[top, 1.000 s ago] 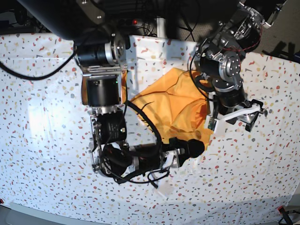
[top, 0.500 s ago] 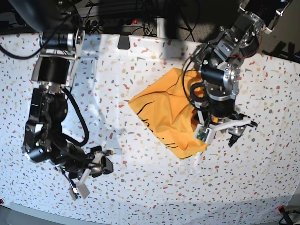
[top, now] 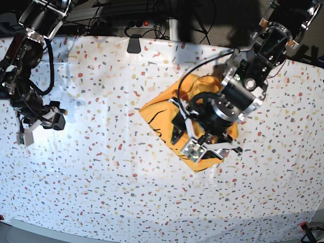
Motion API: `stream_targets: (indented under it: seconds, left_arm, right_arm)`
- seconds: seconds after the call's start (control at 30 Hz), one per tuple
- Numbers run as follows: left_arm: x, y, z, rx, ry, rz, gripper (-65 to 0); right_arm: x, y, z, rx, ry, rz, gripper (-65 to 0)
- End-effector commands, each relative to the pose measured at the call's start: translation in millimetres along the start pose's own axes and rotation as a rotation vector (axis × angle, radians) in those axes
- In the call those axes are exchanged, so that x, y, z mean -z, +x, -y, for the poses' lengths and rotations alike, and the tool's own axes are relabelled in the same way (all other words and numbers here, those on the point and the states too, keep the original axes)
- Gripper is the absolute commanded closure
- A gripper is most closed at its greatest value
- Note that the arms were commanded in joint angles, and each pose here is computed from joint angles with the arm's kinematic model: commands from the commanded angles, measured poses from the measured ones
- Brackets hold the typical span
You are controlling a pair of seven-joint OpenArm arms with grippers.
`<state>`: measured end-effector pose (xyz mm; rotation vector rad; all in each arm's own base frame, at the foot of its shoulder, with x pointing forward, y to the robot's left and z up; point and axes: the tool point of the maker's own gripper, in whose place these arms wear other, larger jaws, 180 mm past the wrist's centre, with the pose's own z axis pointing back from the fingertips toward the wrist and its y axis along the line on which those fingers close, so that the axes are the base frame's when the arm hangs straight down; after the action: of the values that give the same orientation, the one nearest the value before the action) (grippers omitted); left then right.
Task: Fold the T-shirt properly
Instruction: 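Open the right gripper and withdraw it from the folded bundle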
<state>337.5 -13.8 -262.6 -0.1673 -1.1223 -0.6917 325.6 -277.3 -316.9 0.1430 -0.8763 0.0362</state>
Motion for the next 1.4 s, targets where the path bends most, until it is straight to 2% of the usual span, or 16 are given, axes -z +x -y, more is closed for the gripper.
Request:
stream_targets:
  seconds: [0.0, 0.2, 0.27, 0.4, 0.6, 0.8, 0.87, 0.93, 1.03, 1.37]
  left_arm:
    - [0, 17, 0, -0.013, 0.009, 0.059, -35.6]
    - [30, 7, 24, -0.091, 0.028, -0.021, -35.6]
    - [43, 0, 28, -0.063, 0.071, -0.062, -35.6]
    - [62, -20, 24, 0.062, 0.189, -0.159, -35.6]
    - [72, -62, 25, 0.096, 0.209, -0.312, -35.6]
    - [64, -56, -6, 0.101, 0.368, -0.326, -34.9]
    - [63, -51, -9, 0.098, 0.376, -0.319, -30.9]
    - [61, -44, -10, 0.094, 0.38, -0.3, -22.6]
    - [57, -37, -12, 0.083, 0.387, -0.289, -0.6]
    - [21, -4, -24, -0.013, 0.431, -0.271, 0.0]
  right_arm:
    - [-9, 16, 5, 0.001, -0.002, 0.063, -23.1]
    - [-26, 13, 20, 0.094, 0.008, 0.093, -23.1]
    - [-26, 13, 19, 0.096, 0.013, 0.091, -23.1]
    - [-26, 13, 19, 0.095, 0.014, 0.089, -23.1]
    - [-26, 15, 16, 0.101, 0.028, 0.1, -23.1]
    - [-27, 15, 16, 0.102, 0.03, 0.102, -23.1]
    - [-27, 15, 16, 0.102, 0.03, 0.103, -23.1]
    - [-27, 15, 16, 0.102, 0.03, 0.102, -23.1]
    - [-27, 15, 16, 0.102, 0.03, 0.103, -23.1]
    - [-27, 15, 16, 0.102, 0.03, 0.102, -23.1]
